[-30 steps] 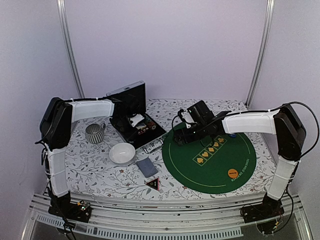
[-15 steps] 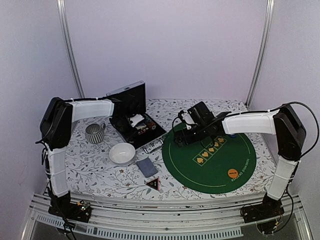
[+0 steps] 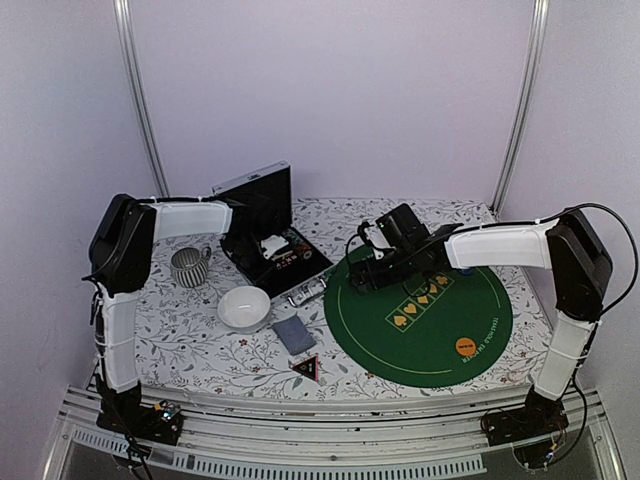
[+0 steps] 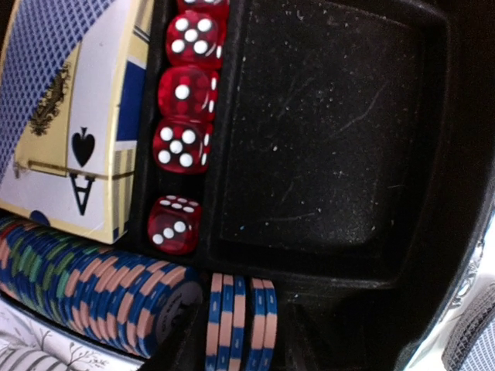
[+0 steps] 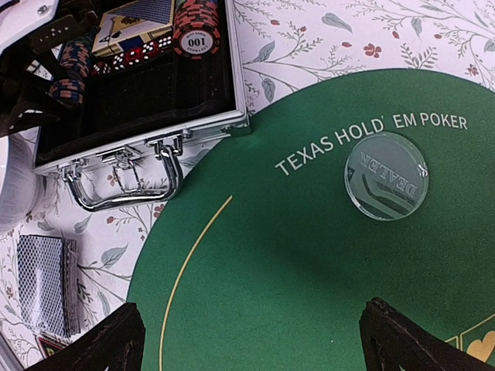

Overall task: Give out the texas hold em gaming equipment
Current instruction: Pick up the pile of poker chips from the chip case, then pass from the left arm to the right

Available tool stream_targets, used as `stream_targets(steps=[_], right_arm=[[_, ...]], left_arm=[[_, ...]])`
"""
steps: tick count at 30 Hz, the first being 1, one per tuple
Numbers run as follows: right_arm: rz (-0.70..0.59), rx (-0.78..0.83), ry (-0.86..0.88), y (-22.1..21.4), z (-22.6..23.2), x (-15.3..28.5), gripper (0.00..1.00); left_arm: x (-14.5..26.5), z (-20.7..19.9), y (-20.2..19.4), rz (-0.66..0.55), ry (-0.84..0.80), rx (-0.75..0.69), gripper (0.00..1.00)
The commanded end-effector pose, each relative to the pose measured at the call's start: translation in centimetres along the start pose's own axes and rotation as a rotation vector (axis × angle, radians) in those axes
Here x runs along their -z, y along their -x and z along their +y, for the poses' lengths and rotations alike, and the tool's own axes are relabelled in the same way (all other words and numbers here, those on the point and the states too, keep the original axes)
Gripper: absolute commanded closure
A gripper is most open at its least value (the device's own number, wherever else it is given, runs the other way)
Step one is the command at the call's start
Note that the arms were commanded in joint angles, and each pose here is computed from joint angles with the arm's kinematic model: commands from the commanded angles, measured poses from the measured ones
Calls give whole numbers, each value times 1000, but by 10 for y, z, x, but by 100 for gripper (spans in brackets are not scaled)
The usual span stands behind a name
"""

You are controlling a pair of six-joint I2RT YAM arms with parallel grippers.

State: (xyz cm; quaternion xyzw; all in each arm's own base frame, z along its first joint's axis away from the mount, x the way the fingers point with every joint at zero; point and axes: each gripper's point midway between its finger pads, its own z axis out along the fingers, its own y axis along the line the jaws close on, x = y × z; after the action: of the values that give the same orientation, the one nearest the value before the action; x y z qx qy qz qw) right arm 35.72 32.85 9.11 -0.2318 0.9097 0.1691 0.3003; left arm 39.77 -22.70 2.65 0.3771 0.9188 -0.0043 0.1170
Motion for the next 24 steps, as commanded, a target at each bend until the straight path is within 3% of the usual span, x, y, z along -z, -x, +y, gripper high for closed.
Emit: stream_targets(steps=[1, 6, 14, 19, 24], right_arm=[[-4, -10, -15, -1, -7, 6, 1], [-6, -10, -11, 1, -6, 6, 1], [-41, -7, 14, 15, 1, 19, 1], [-123, 2, 148, 43, 22, 52, 1], [-295, 66, 406, 87, 65, 125, 1]], left_arm=[[0, -2, -1, 9, -44, 12, 67], [7, 2, 3, -12, -29, 33, 100], [62, 11, 34, -206, 15, 89, 100], [140, -8, 56, -434, -33, 98, 100], [214, -73, 62, -714, -86, -135, 100]])
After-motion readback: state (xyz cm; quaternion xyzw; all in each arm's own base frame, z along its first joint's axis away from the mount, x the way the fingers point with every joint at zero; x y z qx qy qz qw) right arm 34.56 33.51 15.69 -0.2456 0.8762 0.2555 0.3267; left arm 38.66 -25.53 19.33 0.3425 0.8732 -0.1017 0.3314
